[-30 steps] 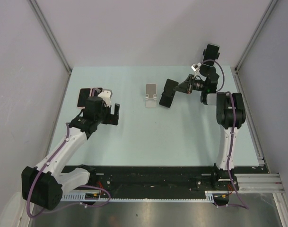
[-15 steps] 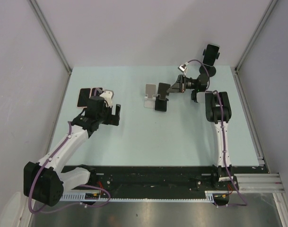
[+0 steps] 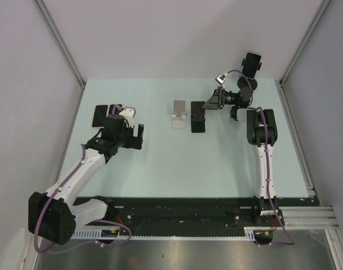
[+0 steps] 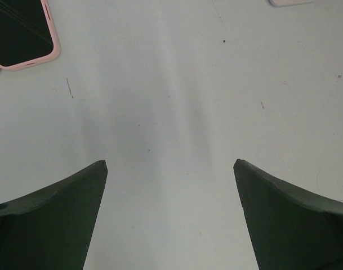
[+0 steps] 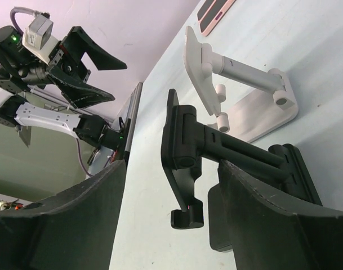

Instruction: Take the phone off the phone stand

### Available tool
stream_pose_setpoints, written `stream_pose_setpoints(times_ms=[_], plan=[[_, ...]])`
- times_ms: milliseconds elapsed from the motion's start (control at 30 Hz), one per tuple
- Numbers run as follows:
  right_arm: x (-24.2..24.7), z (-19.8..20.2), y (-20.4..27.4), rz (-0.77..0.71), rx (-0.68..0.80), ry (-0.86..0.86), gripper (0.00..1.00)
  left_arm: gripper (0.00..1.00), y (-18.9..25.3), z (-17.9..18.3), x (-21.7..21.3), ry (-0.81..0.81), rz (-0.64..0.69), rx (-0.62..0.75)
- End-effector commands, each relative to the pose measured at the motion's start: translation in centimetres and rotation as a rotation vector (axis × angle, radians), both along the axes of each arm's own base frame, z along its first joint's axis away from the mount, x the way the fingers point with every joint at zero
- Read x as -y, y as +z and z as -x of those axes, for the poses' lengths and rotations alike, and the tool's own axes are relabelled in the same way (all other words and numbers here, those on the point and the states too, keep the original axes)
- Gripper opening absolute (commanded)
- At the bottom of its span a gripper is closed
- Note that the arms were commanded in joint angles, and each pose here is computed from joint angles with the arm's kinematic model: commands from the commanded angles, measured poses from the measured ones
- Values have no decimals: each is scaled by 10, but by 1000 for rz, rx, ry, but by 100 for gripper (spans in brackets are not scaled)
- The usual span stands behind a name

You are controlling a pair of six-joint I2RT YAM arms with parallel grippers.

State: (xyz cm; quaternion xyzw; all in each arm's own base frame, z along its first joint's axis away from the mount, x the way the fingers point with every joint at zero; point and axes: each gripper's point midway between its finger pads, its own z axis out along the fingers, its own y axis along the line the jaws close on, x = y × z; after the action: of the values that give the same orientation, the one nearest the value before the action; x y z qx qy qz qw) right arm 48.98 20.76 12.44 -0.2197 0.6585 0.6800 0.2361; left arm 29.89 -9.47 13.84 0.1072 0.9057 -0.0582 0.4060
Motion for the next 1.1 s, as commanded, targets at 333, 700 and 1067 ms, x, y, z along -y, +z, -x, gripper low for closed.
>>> stream_pose_setpoints(times_ms=[333, 700, 1067], plan=[[26, 17, 78, -16, 380, -57, 92, 100, 21, -4, 6, -39, 18, 84], [75, 44, 164, -58, 347, -306, 100, 100, 33, 0, 6, -40, 37, 122], [106, 49, 178, 435, 438, -781, 100, 100, 41, 2, 5, -36, 46, 150]])
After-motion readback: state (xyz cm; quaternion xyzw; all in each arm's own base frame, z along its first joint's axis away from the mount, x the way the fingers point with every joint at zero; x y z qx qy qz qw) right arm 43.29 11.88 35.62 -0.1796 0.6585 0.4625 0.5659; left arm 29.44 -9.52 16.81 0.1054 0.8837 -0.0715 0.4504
